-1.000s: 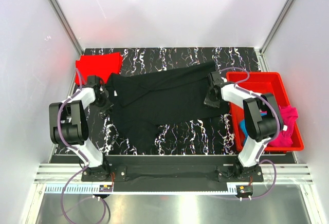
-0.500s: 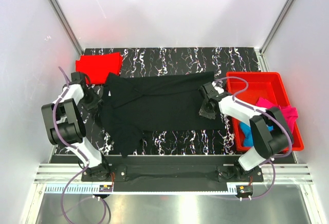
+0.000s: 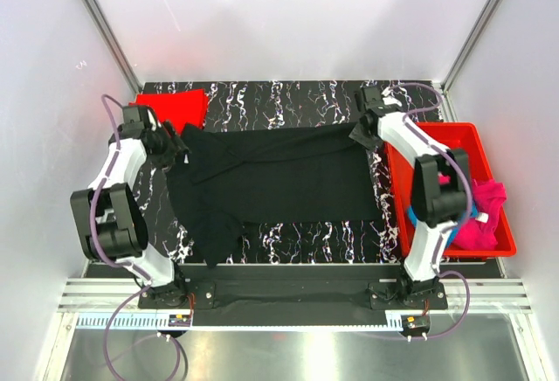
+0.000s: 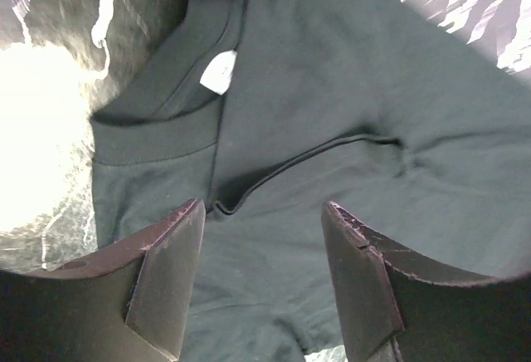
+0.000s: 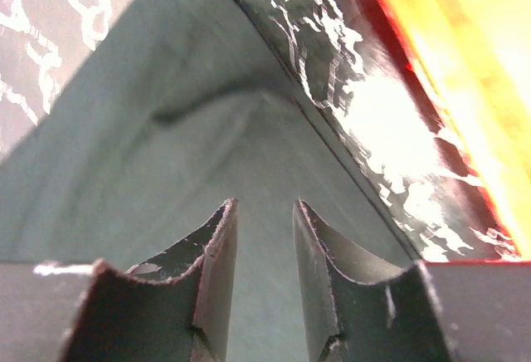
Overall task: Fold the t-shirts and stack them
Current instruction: Fold the tshirt
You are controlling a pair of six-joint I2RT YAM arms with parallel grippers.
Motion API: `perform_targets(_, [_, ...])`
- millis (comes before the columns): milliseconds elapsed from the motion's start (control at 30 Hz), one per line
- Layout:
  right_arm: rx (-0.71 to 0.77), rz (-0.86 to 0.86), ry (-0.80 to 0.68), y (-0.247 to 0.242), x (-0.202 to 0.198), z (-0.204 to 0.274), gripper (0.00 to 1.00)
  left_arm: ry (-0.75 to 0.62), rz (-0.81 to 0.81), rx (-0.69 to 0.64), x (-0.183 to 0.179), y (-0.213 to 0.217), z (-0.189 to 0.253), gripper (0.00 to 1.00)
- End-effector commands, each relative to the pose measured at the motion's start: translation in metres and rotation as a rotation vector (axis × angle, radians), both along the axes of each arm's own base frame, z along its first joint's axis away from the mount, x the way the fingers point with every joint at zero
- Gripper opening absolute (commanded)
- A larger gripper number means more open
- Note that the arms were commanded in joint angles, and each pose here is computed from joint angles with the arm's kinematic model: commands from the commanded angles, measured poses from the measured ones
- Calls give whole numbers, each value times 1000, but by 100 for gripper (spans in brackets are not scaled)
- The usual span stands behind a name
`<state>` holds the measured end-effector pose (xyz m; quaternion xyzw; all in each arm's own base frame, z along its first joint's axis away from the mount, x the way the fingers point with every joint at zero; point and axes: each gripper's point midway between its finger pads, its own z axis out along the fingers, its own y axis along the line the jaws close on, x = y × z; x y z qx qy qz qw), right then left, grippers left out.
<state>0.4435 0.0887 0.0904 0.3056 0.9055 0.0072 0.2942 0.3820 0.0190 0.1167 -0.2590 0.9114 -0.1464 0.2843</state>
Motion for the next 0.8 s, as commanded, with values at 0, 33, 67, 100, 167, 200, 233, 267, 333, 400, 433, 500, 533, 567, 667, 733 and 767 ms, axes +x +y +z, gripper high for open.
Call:
perform_targets(0, [-42,-125,21,-4,15,6,40,58,-25,-42,-6,-11,-27,63])
perform_targets(33, [-40,-142,21,-4,19,6,41,60,-32,-42,-7,-12,-34,63])
perform_targets(67, [-53,-164,34,-6,22,-2,41,65,-39,-44,-7,-14,-39,63])
perform_targets(100, [-52,-180,31,-5,27,2,41,74,-45,-48,-6,-16,-44,63])
perform_targets(167, [-50,-231,16,-6,37,3,43,89,-48,-42,-4,-15,-51,64])
perform_targets(200, [-52,-260,29,-8,35,0,44,95,-44,-40,-3,-15,-52,66])
perform_targets(233, [-50,-273,25,-8,38,0,45,107,-38,-44,-4,-15,-54,66])
perform_targets(267, [-57,-281,34,-8,39,-5,45,109,-40,-49,-3,-15,-55,66])
perform_targets(333, [-50,-317,20,-9,44,-3,46,108,-42,-52,-1,-16,-57,66])
perform_targets(400, [-32,-325,21,-8,49,-7,46,96,-52,-65,1,-19,-58,65])
perform_targets(433, [-26,-331,26,-8,50,-9,46,98,-53,-70,0,-20,-58,65])
perform_targets(500, [-19,-340,37,-6,51,-13,46,114,-61,-85,-1,-22,-63,62])
perform_targets(533, [-19,-341,40,-6,51,-15,46,119,-62,-91,-2,-23,-65,61])
perform_targets(567, [-20,-345,47,-7,51,-17,46,128,-65,-95,-3,-25,-68,61])
perform_targets(667, [-30,-358,58,-9,48,-21,46,129,-79,-103,-5,-28,-70,59])
perform_targets(733, [-33,-367,66,-10,46,-24,46,121,-89,-103,-3,-30,-68,57])
perform_targets(767, [-34,-369,73,-9,44,-26,46,123,-92,-104,-3,-31,-68,55])
